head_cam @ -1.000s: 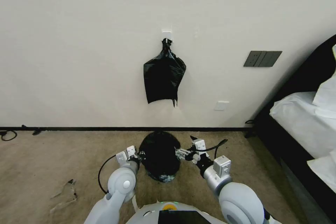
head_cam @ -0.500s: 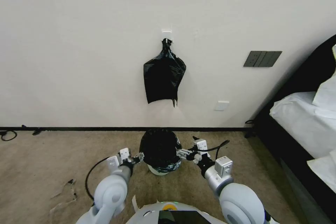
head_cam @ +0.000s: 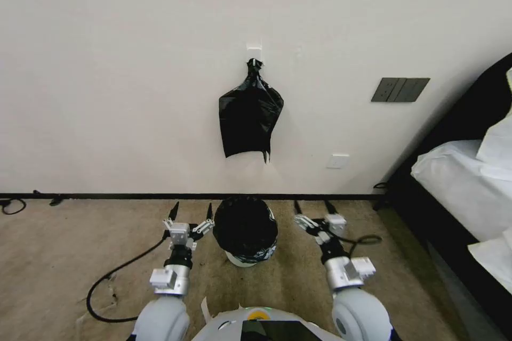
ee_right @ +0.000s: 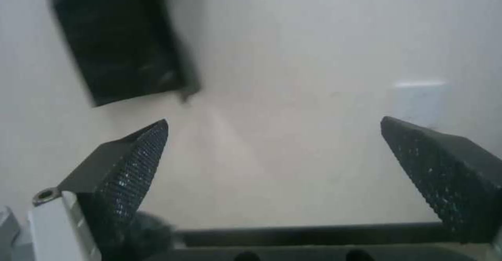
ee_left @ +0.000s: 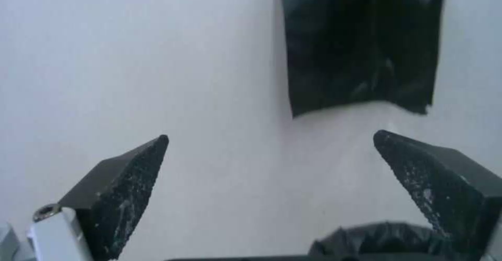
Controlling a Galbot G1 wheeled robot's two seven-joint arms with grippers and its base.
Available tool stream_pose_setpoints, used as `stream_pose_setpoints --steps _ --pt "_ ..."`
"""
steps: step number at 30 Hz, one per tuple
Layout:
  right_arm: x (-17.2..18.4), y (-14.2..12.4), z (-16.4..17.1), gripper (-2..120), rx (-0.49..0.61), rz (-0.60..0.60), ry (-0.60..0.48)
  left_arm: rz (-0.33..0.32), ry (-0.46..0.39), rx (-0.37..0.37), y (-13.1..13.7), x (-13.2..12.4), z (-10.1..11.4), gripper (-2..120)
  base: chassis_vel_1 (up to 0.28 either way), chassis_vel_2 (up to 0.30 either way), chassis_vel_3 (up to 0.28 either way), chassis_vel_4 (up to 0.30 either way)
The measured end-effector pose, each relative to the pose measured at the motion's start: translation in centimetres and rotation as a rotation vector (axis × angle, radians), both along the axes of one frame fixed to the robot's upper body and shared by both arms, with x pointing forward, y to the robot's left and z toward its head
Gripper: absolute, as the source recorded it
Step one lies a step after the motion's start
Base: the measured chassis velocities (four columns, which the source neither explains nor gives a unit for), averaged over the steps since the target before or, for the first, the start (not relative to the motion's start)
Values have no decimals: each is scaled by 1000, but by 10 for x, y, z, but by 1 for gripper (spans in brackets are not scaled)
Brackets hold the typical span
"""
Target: Place a trash bag onto the trash bin.
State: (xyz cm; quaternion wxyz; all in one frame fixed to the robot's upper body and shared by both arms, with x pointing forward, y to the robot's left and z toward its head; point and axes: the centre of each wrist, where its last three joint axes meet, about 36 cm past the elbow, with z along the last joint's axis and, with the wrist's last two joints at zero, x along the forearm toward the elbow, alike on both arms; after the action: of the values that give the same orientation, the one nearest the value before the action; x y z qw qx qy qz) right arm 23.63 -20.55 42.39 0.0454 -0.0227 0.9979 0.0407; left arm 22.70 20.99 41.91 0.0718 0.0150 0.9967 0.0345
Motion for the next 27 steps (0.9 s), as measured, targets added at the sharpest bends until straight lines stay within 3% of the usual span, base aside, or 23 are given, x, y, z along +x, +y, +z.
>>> stream_pose_setpoints --steps 4,10,27 --pt "-13 -7 -26 100 -35 -49 -98 -5 -52 28 -5 -12 -9 100 0 0 0 0" --pt "-31 4 -38 100 -60 -57 -115 -10 -15 10 -14 -42 -23 100 0 0 0 0" --pt "-30 3 -44 100 -89 -58 -100 12 -28 20 -8 -34 -27 100 0 0 0 0"
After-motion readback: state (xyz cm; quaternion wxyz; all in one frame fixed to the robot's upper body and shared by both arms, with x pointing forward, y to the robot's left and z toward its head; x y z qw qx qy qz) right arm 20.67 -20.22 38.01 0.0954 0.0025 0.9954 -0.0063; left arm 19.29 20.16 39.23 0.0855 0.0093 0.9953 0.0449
